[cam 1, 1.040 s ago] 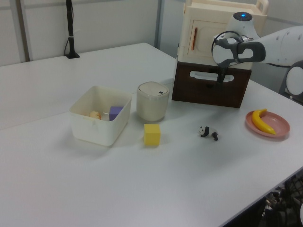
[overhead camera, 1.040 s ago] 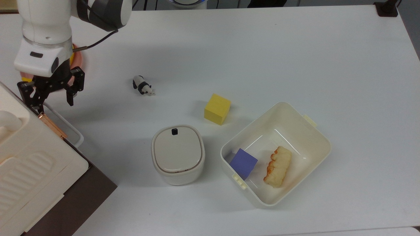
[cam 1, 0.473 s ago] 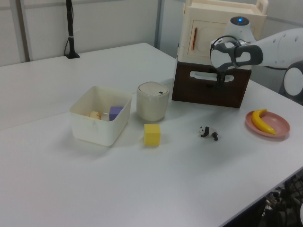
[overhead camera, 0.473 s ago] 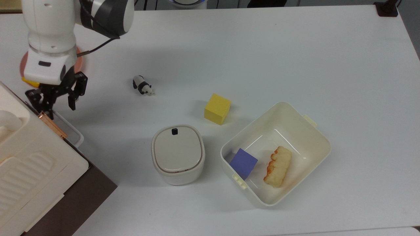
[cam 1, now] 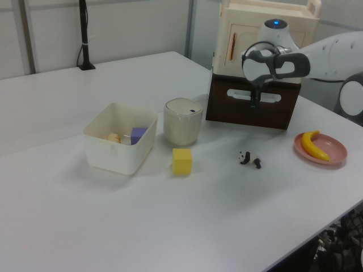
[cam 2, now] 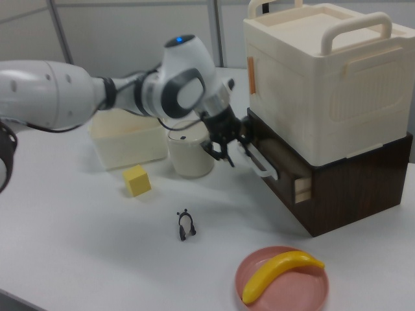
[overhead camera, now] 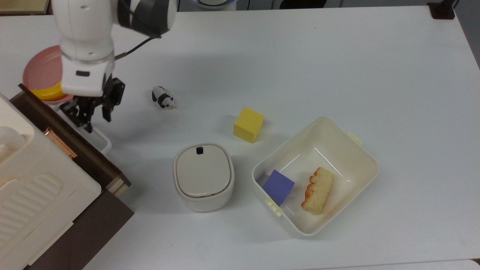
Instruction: Slide the drawer open
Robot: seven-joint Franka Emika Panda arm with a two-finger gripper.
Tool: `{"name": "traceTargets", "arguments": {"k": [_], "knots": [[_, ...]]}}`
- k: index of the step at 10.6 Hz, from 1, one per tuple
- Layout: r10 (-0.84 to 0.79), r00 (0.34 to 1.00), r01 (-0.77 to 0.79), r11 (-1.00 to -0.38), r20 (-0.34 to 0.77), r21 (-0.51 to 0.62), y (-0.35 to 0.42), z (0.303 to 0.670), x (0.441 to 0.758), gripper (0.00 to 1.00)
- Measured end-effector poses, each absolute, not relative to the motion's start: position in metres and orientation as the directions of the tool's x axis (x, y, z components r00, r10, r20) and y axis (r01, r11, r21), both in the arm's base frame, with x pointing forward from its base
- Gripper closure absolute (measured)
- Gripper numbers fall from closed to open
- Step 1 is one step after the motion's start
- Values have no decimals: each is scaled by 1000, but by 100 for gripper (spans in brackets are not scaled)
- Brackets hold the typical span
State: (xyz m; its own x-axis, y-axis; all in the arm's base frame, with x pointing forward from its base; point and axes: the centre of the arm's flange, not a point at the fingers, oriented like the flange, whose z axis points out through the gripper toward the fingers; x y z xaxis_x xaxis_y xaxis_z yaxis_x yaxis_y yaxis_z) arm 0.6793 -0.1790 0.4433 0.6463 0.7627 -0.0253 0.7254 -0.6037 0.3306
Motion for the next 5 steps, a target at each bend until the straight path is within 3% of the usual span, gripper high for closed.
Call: {"name": "traceTargets", "arguments": {"k": [3,5], "knots": [[788,611,777,-581,-70,243,-130,478,661,50],[810,579,807,-555,-89,203,-101,475,651,50]]}}
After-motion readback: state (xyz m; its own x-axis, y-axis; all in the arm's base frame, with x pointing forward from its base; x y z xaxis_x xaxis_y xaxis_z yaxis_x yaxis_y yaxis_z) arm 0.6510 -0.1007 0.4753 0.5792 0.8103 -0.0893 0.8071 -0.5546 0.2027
